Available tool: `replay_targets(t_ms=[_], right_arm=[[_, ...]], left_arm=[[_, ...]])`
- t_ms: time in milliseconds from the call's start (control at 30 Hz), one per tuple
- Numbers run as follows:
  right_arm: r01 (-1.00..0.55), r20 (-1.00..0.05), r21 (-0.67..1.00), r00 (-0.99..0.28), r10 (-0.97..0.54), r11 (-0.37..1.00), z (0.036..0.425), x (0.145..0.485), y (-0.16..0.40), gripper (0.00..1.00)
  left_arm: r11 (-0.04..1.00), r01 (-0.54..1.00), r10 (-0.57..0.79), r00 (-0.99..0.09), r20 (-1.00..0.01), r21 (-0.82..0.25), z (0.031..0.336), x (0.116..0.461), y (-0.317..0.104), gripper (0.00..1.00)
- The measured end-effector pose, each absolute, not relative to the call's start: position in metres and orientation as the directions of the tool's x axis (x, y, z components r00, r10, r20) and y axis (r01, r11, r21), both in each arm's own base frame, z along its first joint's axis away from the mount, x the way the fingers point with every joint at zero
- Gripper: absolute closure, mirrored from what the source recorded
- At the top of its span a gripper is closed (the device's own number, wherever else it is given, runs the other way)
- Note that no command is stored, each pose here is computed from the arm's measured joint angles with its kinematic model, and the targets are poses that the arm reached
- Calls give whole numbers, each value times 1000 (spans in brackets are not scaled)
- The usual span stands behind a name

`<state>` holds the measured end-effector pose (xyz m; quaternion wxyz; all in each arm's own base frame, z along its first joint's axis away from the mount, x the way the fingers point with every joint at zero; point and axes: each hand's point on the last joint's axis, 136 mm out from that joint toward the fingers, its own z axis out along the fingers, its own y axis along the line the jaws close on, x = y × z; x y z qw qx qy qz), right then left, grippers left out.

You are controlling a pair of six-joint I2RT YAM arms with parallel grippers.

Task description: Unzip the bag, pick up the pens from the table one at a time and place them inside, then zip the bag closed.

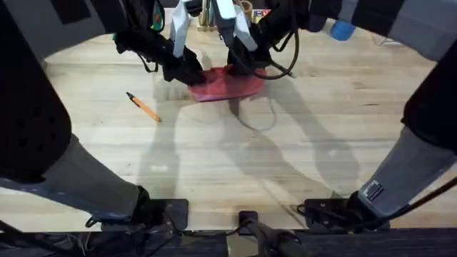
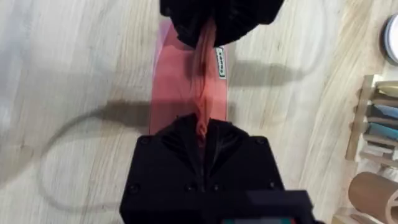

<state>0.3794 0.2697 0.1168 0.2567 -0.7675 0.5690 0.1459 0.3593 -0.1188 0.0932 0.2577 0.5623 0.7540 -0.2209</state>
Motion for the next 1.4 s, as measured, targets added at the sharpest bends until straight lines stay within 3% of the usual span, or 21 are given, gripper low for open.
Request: replay_targets(t_ms=[1000,1400], right_arm=[[-950,-498,-241,296,-815,-197,133,373,258,970],[-939,-509,-313,291,-810,-141,175,374,242,970]], left_arm=[[249,967,711,-218,-668,-52,98,358,-128,959],[214,975,662,-186,-726,-55,110,358,-144,959]])
